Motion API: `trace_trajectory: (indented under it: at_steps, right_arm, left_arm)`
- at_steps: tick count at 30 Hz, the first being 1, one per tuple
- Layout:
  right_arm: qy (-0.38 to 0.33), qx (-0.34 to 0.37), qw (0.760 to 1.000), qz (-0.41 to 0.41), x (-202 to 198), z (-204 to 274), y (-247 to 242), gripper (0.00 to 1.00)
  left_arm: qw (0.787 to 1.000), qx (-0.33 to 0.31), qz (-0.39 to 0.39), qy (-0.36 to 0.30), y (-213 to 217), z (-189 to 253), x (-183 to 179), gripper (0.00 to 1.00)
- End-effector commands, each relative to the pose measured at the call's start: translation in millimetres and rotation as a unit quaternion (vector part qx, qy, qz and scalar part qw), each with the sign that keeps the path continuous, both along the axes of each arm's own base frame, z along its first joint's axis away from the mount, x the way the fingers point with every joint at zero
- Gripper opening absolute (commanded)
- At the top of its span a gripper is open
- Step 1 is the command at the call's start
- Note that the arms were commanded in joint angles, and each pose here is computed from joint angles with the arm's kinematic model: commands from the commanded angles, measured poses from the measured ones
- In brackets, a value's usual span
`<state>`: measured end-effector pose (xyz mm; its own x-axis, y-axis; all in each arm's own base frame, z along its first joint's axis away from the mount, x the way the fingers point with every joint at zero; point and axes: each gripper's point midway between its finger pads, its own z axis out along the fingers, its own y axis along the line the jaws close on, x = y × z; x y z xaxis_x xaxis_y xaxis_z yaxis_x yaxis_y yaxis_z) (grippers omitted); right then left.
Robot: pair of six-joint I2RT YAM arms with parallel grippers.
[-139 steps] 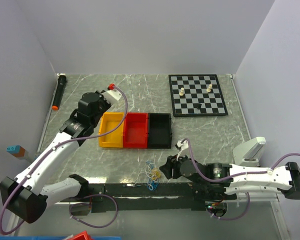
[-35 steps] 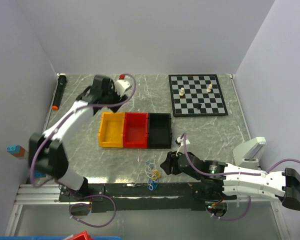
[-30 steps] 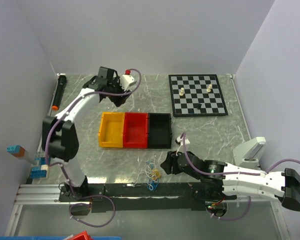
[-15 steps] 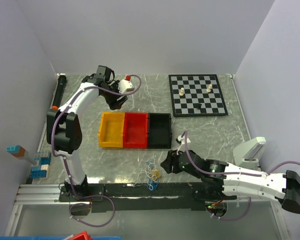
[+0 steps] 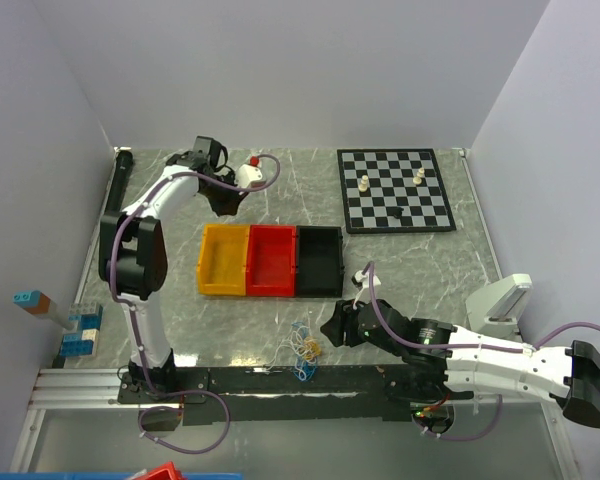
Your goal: Untangle the cables
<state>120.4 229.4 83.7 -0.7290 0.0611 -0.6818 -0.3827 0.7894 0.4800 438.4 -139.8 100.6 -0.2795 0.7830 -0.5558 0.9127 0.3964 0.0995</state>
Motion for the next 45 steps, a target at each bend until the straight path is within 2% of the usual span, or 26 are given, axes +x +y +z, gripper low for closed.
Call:
trace_trajectory:
  at_steps: [1, 5, 9, 13, 17, 23, 31, 37, 38, 43, 45]
  right_arm:
    - [-0.007, 0.034, 0.999, -0.006, 4.2, 16.2, 8.4, 0.58]
    - [-0.004, 0.032, 0.999, -0.007, 4.0, 12.3, 7.5, 0.57]
    - [-0.004, 0.03, 1.0, -0.005, 3.6, 10.6, 7.7, 0.57]
    - [-0.001, 0.031, 1.0, -0.002, 3.2, 7.9, 9.9, 0.57]
    - [-0.001, 0.031, 1.0, -0.001, 3.8, 8.0, 12.6, 0.57]
    - [-0.001, 0.034, 0.999, -0.005, 4.0, 10.1, 10.7, 0.57]
    - [0.001, 0.038, 0.999, -0.01, 3.7, 8.3, 8.8, 0.57]
    - [-0.001, 0.037, 0.999, -0.012, 4.6, 9.2, 8.1, 0.57]
    - [-0.001, 0.037, 0.999, -0.014, 5.1, 8.9, 7.5, 0.57]
    - [-0.005, 0.037, 0.999, -0.012, 5.4, 9.7, 7.8, 0.58]
    - [-0.004, 0.038, 0.999, -0.011, 5.6, 10.2, 8.7, 0.58]
  left_arm:
    - [0.999, -0.031, -0.018, -0.014, -10.1, 17.0, -7.3, 0.01]
    - [0.998, -0.041, 0.012, -0.048, -7.3, 30.8, -7.9, 0.01]
    - [0.996, -0.055, 0.023, -0.07, -2.7, 45.5, -29.9, 0.01]
    - [0.997, -0.046, 0.016, -0.061, 5.1, 37.2, -60.2, 0.01]
    - [0.999, -0.013, 0.029, -0.036, 18.3, 14.4, -75.7, 0.01]
    - [0.996, 0.042, 0.072, -0.018, 31.4, -18.6, -74.3, 0.01]
    - [0.993, 0.065, 0.096, -0.032, 13.3, -33.5, -59.0, 0.02]
    - [0.992, 0.065, 0.104, -0.028, 9.9, -38.0, -55.7, 0.16]
    - [0.992, 0.063, 0.104, -0.025, 9.4, -35.9, -57.2, 0.21]
    - [0.995, 0.034, 0.087, -0.035, 2.6, 7.4, -63.0, 0.39]
    - [0.996, 0.021, 0.078, -0.038, 0.1, 25.5, -69.3, 0.5]
